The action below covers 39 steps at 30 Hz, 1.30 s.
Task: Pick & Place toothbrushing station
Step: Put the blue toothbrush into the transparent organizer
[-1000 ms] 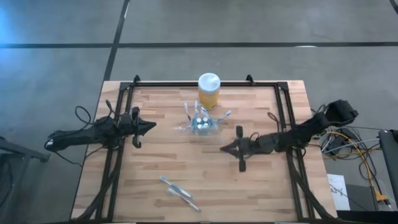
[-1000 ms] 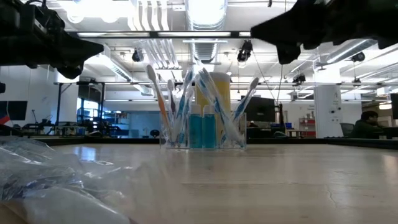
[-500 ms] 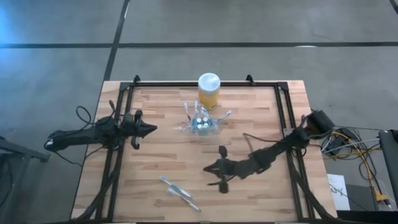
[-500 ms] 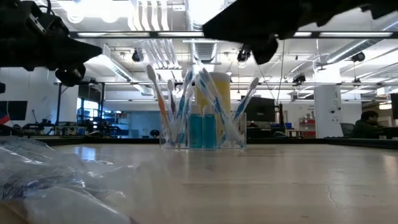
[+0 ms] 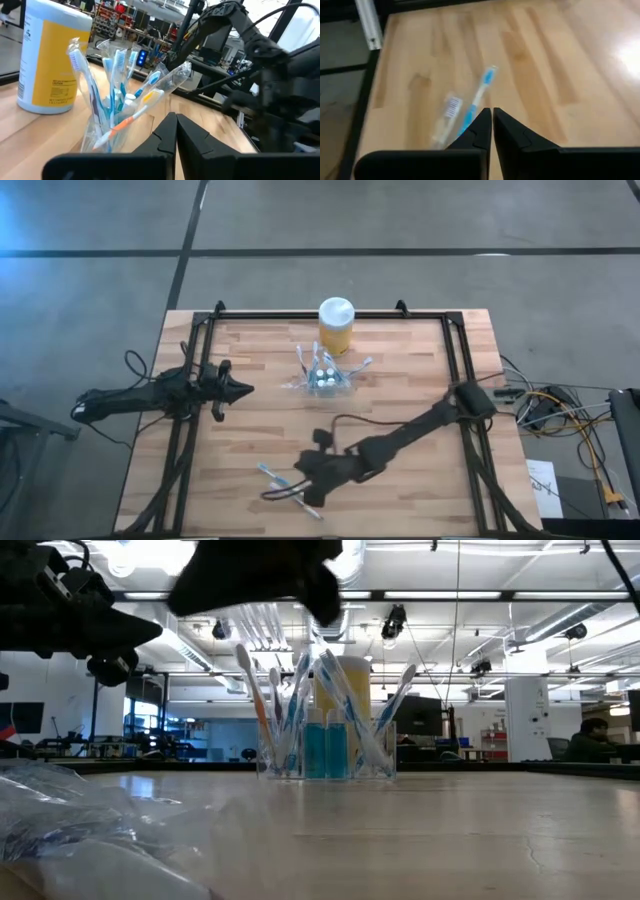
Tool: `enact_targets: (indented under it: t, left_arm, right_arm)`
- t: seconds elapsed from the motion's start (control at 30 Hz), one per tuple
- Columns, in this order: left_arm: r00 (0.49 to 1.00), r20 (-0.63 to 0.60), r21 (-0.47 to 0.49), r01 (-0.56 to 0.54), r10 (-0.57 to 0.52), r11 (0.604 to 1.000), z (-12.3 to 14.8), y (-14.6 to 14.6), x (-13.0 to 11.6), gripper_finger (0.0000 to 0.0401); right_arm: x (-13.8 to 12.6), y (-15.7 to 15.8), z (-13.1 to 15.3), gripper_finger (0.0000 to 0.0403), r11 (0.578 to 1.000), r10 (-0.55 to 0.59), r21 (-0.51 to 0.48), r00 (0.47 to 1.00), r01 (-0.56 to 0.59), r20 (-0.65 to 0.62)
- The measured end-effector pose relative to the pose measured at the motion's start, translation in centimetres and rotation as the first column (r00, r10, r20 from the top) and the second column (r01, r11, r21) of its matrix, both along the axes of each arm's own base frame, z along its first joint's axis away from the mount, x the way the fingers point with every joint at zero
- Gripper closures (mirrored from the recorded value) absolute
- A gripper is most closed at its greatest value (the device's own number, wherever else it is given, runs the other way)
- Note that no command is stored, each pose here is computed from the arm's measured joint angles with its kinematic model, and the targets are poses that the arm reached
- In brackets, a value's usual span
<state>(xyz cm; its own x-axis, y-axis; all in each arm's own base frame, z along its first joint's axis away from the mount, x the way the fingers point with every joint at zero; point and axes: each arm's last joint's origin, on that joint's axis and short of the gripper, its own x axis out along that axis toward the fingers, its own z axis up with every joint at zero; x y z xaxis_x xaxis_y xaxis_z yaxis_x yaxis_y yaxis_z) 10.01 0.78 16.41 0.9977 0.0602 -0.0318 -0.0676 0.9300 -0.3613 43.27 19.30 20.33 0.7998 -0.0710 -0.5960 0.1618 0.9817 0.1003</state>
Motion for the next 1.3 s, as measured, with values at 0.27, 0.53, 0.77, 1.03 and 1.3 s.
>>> enact_targets:
  t: [0.27, 0.53, 0.77, 1.03, 1.3]
  left_arm:
    - [1.000, -0.002, -0.006, 0.001, -0.001, 1.000, 0.0, 0.0, 0.0, 0.0384]
    - [1.000, -0.013, -0.008, 0.019, -0.019, 1.000, -0.1, -0.1, 0.0, 0.0387]
    - [1.000, -0.018, -0.008, 0.021, -0.021, 1.000, -0.2, -0.1, 0.0, 0.0387]
    - [0.999, -0.024, -0.005, 0.021, -0.021, 1.000, -0.2, -0.1, 0.0, 0.0387]
    - [0.999, -0.025, -0.005, 0.023, -0.023, 1.000, -0.2, -0.1, 0.0, 0.0387]
  right_arm:
    - [6.3, -1.0, -1.1, 0.0307, 0.978, 0.161, 0.159, 0.975, -0.136, -0.154]
    - [10.2, -2.9, -4.9, 0.0213, 0.969, 0.152, 0.232, 0.949, -0.088, -0.278]
    - [10.3, -4.0, -6.9, 0.0182, 0.953, 0.116, 0.302, 0.946, -0.021, -0.303]
    - [10.0, -3.8, -7.6, 0.0192, 0.966, 0.120, 0.255, 0.942, -0.039, -0.312]
    - [9.2, -4.1, -9.2, 0.0229, 0.981, 0.073, 0.193, 0.931, -0.002, -0.359]
